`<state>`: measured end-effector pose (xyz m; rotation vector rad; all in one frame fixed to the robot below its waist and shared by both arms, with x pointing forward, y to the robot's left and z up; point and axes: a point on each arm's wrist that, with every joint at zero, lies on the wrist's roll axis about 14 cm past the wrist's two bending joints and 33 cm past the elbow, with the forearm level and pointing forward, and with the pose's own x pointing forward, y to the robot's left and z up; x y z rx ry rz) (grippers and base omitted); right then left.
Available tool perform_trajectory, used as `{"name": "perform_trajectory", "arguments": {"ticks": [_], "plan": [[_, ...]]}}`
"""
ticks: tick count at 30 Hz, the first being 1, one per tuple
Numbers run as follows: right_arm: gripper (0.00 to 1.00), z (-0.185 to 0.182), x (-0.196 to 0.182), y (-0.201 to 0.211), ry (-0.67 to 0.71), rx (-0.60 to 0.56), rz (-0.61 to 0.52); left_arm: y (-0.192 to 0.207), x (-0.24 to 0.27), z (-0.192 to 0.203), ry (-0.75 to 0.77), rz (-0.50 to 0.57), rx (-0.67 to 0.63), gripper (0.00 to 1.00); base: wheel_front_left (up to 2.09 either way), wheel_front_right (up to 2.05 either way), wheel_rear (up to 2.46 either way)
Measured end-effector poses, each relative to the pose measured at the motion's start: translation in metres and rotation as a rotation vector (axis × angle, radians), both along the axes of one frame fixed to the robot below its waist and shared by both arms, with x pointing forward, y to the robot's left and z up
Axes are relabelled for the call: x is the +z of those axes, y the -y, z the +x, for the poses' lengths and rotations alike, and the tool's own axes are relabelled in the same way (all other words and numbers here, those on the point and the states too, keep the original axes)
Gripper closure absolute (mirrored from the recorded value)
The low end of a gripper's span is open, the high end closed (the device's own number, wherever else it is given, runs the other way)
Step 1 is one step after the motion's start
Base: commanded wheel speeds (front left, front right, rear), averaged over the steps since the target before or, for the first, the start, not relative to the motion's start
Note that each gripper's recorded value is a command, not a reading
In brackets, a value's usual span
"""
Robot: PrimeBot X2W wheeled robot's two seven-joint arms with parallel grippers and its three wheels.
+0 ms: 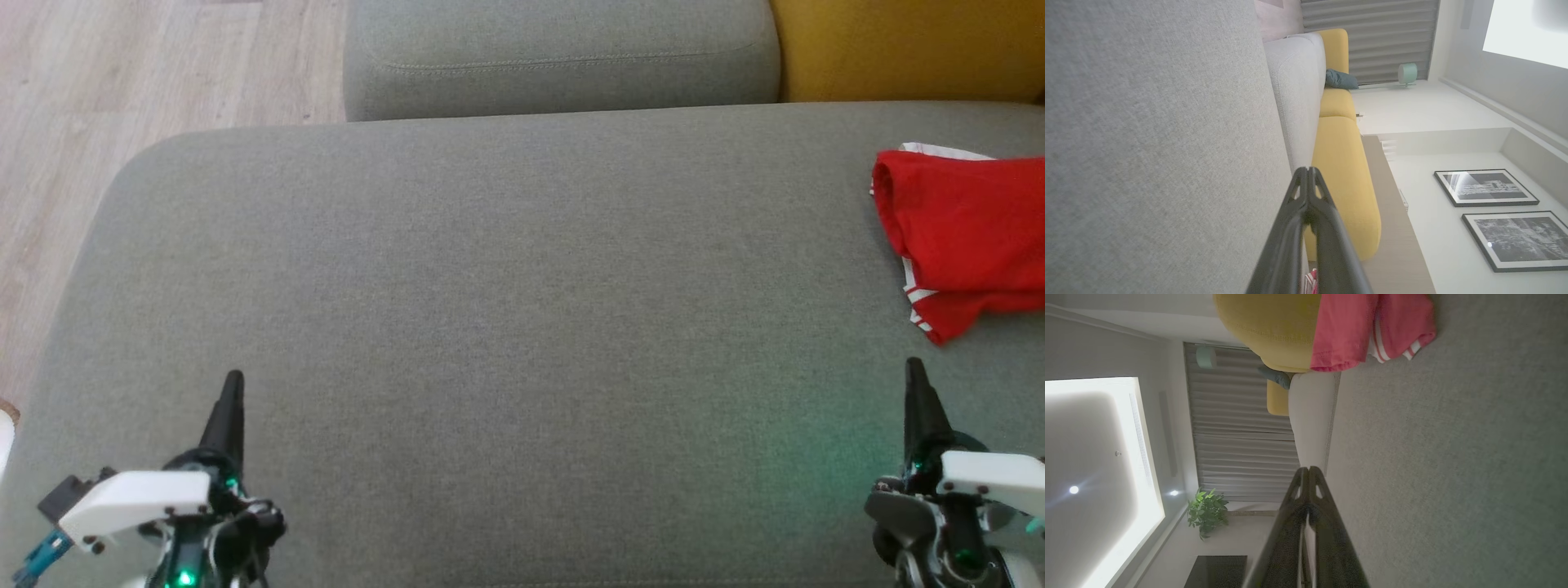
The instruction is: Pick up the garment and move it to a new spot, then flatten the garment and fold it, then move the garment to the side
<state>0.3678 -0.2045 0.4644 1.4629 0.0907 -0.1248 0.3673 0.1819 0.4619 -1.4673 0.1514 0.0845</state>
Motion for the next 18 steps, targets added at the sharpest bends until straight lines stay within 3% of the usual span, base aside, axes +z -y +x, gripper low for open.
{"name": "perform_trajectory", "arguments": {"ticks": [9,18], "plan": [[1.00,0.0042,0.0090,0.0026,0.035,-0.013,0.102,-0.0033,0.0099,0.0048,0.040,-0.096,0.014,1.00,0.00,0.00,0.00],[1.00,0.0044,0.0101,0.0031,0.040,-0.016,0.110,-0.0067,0.0108,0.0049,0.044,-0.109,0.026,1.00,0.00,0.00,0.00]]}}
